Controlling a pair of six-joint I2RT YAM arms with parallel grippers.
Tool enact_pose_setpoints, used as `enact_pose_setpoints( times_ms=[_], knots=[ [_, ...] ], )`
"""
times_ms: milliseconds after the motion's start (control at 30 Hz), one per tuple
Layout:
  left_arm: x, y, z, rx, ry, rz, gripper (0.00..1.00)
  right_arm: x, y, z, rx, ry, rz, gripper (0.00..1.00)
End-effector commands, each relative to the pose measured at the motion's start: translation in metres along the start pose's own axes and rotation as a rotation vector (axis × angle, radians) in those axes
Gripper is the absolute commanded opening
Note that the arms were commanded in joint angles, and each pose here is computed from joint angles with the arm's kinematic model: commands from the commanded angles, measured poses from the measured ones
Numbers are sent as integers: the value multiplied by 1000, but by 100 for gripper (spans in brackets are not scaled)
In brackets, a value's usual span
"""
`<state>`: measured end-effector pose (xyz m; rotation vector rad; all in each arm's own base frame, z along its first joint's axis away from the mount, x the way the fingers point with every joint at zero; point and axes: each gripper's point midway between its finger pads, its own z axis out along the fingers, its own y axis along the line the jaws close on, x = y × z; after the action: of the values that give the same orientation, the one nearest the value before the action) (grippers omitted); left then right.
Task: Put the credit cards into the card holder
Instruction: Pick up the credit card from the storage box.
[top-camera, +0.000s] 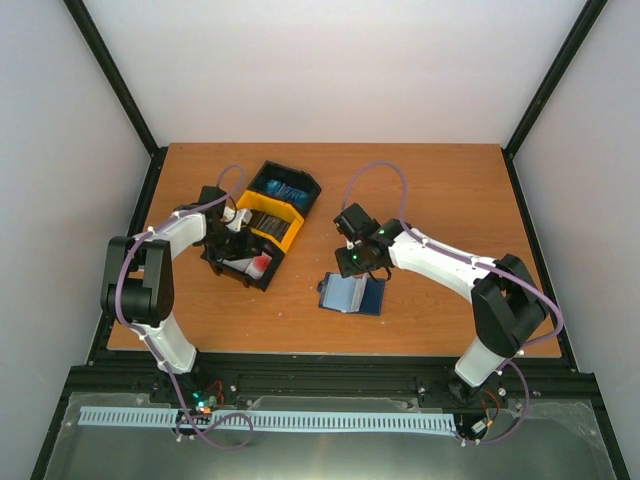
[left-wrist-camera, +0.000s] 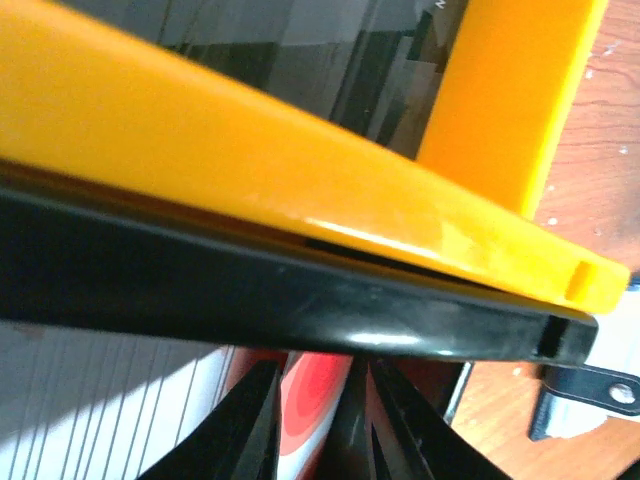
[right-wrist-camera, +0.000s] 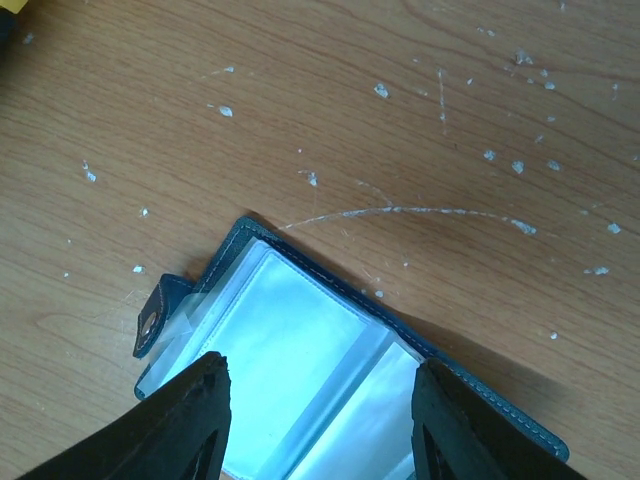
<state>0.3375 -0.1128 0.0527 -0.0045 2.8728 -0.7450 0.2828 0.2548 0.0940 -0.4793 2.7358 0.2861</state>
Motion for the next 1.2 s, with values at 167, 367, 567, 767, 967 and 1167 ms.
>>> enact_pose_setpoints(
  times_ms=[167, 367, 567, 767, 967, 1167],
  knots=[
    [14, -28, -3, 174, 47, -52, 26, -5, -1, -2, 34, -24, 6, 50],
    [23, -37, -1, 244, 89, -124, 29, -3, -2, -1, 36, -19, 0, 50],
    [25, -51, -4, 329, 110, -165, 30, -2, -3, -1, 38, -18, -1, 50],
    [35, -50, 3, 356, 145, -207, 31, 1, -5, 0, 43, -14, -3, 50],
    [38, -54, 3, 381, 149, -213, 31, 1, -5, 1, 44, -15, 0, 50],
    [42, -55, 10, 369, 164, -226, 31, 1, -5, 2, 45, -13, 0, 50]
  ],
)
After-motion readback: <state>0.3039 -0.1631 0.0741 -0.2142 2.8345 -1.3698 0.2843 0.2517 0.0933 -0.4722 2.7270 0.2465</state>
